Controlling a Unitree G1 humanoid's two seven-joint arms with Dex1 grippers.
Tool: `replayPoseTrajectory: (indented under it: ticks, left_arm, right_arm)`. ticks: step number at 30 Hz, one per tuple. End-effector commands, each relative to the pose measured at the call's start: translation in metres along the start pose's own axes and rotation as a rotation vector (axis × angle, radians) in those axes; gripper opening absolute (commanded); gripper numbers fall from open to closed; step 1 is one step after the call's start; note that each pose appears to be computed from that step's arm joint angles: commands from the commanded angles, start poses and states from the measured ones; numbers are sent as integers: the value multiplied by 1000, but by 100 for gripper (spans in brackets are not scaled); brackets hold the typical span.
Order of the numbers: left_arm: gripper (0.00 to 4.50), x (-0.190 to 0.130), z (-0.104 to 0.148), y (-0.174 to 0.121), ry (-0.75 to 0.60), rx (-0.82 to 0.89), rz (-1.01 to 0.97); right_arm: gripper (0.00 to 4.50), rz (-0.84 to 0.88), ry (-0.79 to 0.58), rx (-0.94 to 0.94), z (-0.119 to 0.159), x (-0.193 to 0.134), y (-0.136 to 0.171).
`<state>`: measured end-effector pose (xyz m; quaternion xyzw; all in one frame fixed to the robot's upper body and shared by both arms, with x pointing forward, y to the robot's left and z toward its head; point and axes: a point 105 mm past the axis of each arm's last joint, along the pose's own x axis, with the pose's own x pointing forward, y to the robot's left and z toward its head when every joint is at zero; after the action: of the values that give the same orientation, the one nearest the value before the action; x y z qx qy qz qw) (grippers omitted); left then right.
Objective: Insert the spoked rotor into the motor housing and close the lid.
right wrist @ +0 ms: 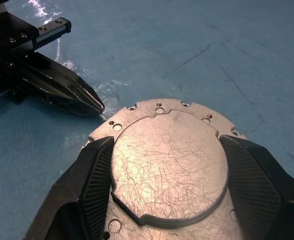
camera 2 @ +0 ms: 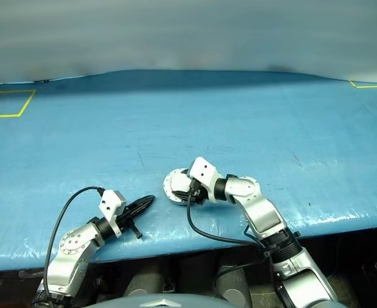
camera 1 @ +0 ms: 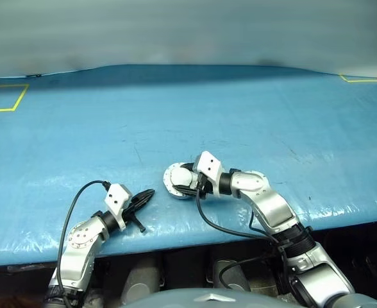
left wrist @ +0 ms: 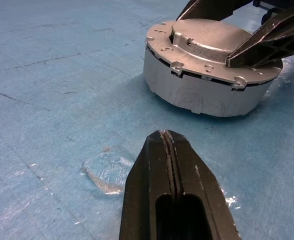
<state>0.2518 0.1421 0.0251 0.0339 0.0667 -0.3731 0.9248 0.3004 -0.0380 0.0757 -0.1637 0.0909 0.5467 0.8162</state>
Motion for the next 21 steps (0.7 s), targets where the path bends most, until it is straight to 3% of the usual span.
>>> replayPoseTrajectory:
  ticks: [1,11,21]
  left_arm:
    - [0,2,-3,-7,6,-22,-33]
    - [0,5,-2,-8,-7,-34,-34]
    - [0,12,36,2,-243,-188,-10]
  right_arm:
    - [303,-20,47,-49,0,-4,-7]
    - [303,-28,183,-32,-20,-8,-14]
    - [303,-23,205,19,-30,-6,-10]
